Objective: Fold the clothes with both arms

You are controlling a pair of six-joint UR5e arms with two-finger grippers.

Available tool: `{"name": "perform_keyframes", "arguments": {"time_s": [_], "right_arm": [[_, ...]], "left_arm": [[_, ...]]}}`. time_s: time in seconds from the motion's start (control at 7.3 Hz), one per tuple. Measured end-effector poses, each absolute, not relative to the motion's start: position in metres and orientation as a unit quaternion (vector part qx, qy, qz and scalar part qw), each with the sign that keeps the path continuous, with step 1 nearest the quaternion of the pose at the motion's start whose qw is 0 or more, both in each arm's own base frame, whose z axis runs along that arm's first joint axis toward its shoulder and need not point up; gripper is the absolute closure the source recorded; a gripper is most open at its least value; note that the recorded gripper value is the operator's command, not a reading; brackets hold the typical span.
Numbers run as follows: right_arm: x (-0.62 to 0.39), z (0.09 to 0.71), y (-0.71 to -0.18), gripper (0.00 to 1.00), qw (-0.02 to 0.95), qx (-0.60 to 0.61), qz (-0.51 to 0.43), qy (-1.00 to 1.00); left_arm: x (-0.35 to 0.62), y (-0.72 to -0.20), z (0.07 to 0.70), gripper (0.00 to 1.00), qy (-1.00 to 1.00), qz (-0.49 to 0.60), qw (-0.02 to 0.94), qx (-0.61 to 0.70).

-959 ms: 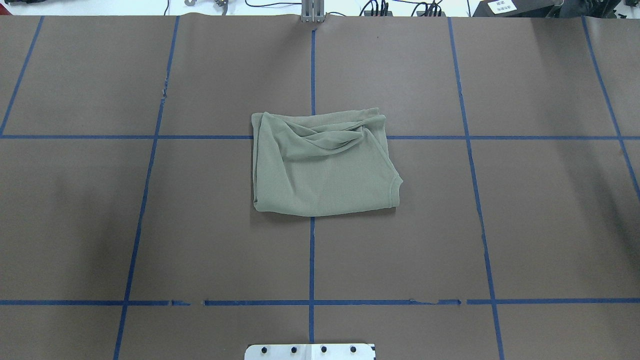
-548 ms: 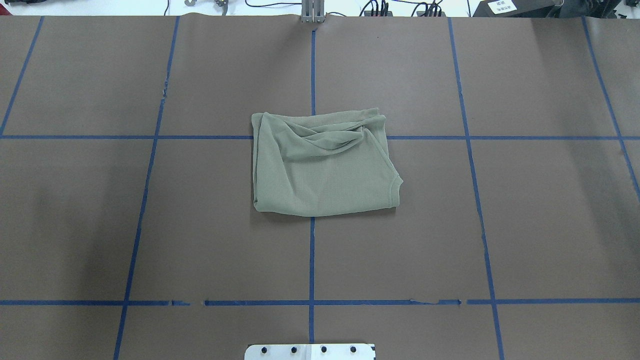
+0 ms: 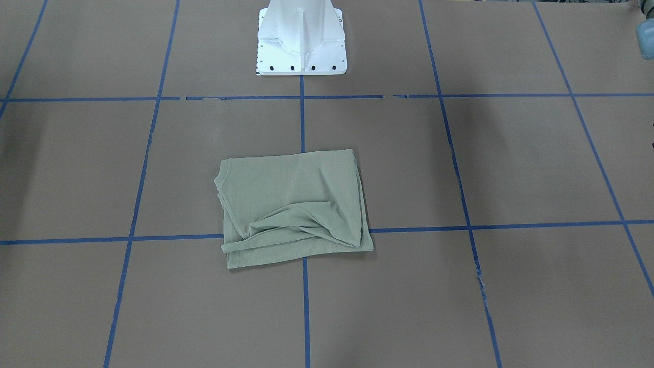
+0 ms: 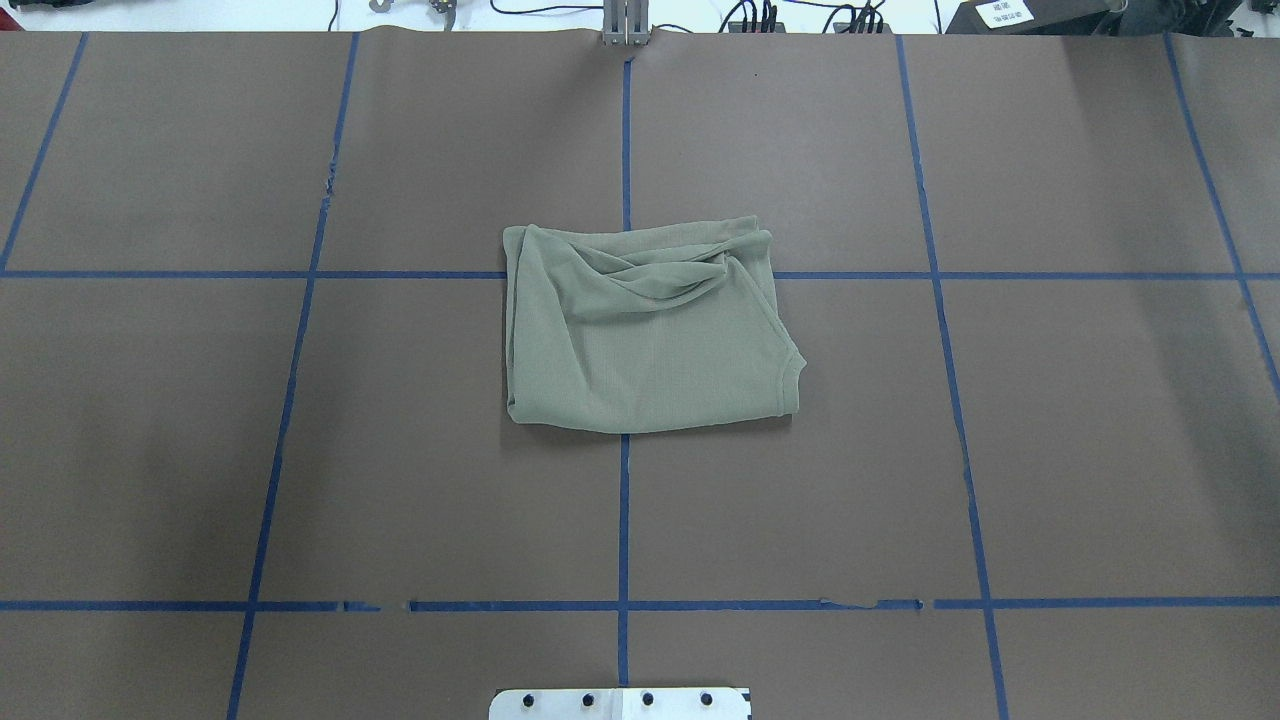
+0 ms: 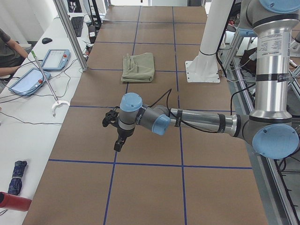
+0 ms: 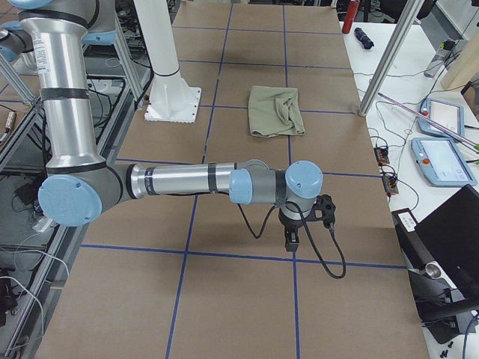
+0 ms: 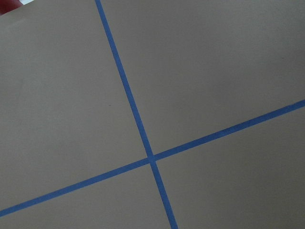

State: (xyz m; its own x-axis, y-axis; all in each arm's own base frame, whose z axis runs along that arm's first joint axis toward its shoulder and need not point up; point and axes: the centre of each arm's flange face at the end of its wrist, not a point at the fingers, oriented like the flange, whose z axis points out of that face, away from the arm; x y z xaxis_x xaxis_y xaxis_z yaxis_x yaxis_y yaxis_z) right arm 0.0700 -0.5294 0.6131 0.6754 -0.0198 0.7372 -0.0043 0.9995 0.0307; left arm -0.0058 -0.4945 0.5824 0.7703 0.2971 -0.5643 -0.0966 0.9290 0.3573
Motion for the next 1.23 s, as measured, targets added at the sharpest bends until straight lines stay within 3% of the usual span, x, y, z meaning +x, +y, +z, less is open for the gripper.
{"name": "perform_keyframes", "arguments": {"time_s": [1.23], "right_arm": [[0.097, 0.665, -0.513, 0.00, 0.920, -0.001, -0.043, -0.390]], "left_arm": [[-0.042, -0.480, 0.612, 0.00, 0.328, 0.153, 0.927, 0.098]]}}
